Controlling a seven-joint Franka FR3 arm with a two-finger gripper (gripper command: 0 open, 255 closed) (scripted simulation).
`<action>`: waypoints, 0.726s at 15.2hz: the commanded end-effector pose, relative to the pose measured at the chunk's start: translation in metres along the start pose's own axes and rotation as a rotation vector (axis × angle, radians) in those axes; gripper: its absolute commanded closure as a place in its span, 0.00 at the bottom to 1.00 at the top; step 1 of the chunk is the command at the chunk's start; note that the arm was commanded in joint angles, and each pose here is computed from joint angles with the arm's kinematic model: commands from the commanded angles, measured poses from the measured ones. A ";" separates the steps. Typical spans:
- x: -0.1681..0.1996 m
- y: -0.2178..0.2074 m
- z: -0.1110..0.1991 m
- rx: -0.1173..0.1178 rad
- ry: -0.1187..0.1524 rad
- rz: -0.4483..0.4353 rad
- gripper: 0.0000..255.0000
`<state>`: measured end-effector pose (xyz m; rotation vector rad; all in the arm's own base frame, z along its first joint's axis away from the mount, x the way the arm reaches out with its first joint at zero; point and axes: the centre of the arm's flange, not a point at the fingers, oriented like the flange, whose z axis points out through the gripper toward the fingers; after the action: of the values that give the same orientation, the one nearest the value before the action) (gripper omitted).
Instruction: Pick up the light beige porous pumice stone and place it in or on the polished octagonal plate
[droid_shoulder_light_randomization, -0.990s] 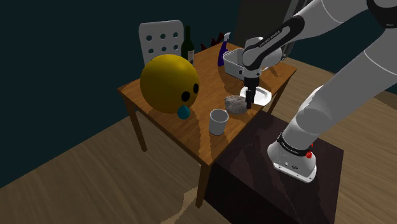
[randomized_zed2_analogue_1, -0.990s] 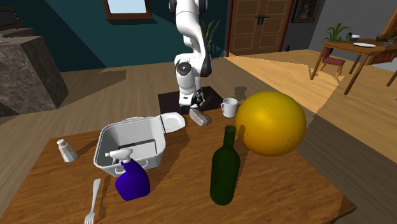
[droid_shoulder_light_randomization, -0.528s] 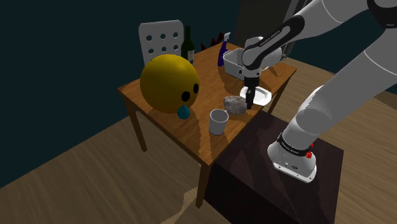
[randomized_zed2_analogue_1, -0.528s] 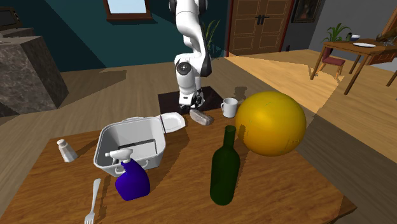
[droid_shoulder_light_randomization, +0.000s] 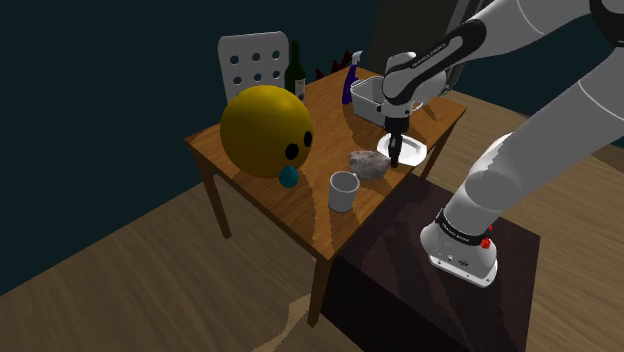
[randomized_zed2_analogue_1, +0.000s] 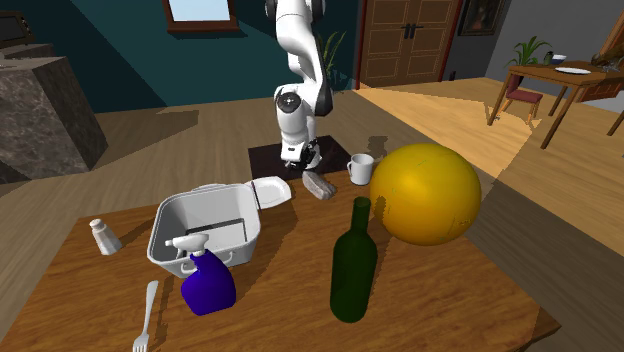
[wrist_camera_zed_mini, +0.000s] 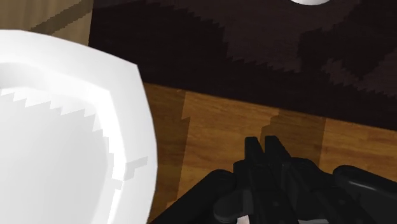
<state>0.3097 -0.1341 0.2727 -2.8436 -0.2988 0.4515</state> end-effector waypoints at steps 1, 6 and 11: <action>-0.003 -0.003 -0.009 0.000 0.000 0.000 1.00; 0.036 -0.020 -0.023 -0.071 -0.122 -0.042 0.00; 0.078 -0.040 -0.021 -0.153 -0.261 -0.090 0.00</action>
<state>0.3827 -0.0835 0.2858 -2.8995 -0.5207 0.8002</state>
